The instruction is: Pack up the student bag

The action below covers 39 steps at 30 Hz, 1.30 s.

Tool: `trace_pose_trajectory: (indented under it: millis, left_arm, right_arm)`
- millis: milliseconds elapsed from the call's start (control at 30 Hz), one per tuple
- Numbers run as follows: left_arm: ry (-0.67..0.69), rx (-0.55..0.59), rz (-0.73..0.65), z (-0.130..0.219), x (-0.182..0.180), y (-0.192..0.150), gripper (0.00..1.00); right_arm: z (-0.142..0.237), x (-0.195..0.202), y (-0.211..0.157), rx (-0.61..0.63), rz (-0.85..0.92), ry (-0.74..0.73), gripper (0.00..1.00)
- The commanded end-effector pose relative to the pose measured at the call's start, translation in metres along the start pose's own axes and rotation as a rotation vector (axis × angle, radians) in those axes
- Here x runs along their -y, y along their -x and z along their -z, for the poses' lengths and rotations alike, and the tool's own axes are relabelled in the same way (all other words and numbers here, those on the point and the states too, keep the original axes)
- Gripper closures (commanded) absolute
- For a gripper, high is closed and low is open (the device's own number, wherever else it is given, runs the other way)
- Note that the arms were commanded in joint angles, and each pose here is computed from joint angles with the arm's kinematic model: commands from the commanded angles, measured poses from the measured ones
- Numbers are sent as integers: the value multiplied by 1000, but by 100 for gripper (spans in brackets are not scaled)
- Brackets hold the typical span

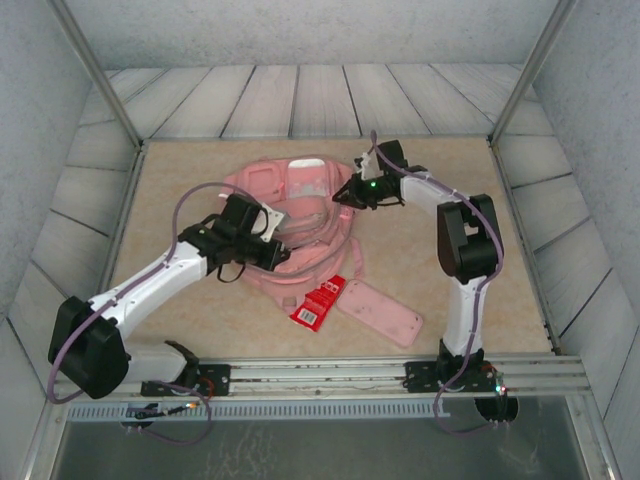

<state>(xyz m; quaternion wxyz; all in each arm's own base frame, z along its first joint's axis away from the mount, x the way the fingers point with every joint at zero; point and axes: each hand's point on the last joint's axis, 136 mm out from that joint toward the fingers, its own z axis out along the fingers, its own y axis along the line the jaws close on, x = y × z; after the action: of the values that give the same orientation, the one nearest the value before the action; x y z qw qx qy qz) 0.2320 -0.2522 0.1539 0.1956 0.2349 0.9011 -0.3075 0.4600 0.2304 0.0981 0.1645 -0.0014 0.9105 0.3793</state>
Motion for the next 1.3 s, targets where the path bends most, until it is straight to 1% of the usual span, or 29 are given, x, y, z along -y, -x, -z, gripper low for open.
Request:
trace_pose_trajectory:
  millis: [0,67,133,300,433,567,600,733,967,1067,1167,1267]
  left_arm:
    - [-151,-46,32,0,25,-10,100]
    - [-190,-21,29,-7,30,2,100]
    - [-210,1,24,-11,34,14,100]
    - [-257,10,13,-28,42,39,100]
    - [-248,3,-25,-44,51,53,100]
    - [-257,-3,-47,-61,67,62,100]
    - [-263,1,-54,-64,72,65,100]
    - [-269,-4,-76,-77,86,69,100]
    - [-244,-4,-80,-85,90,69,100]
    - [-237,-4,-82,-85,89,68,100]
    - [-225,-4,-88,-84,88,68,100]
    - [-231,-15,-96,-84,89,67,100]
  right_arm:
    - [36,18,36,142,60,-105,61]
    - [50,13,23,119,80,-117,54]
    - [63,8,8,100,91,-128,51]
    - [96,-18,-34,97,82,-54,49]
    - [104,-34,-68,83,46,15,49]
    - [103,-45,-91,89,2,62,49]
    - [101,-47,-94,94,-8,69,47]
    - [90,-46,-98,101,-33,72,45]
    - [66,-40,-103,61,-58,38,45]
    - [56,-31,-108,47,-82,3,47]
    - [52,-23,-112,49,-92,-14,52]
    - [49,-16,-116,53,-100,-25,66]
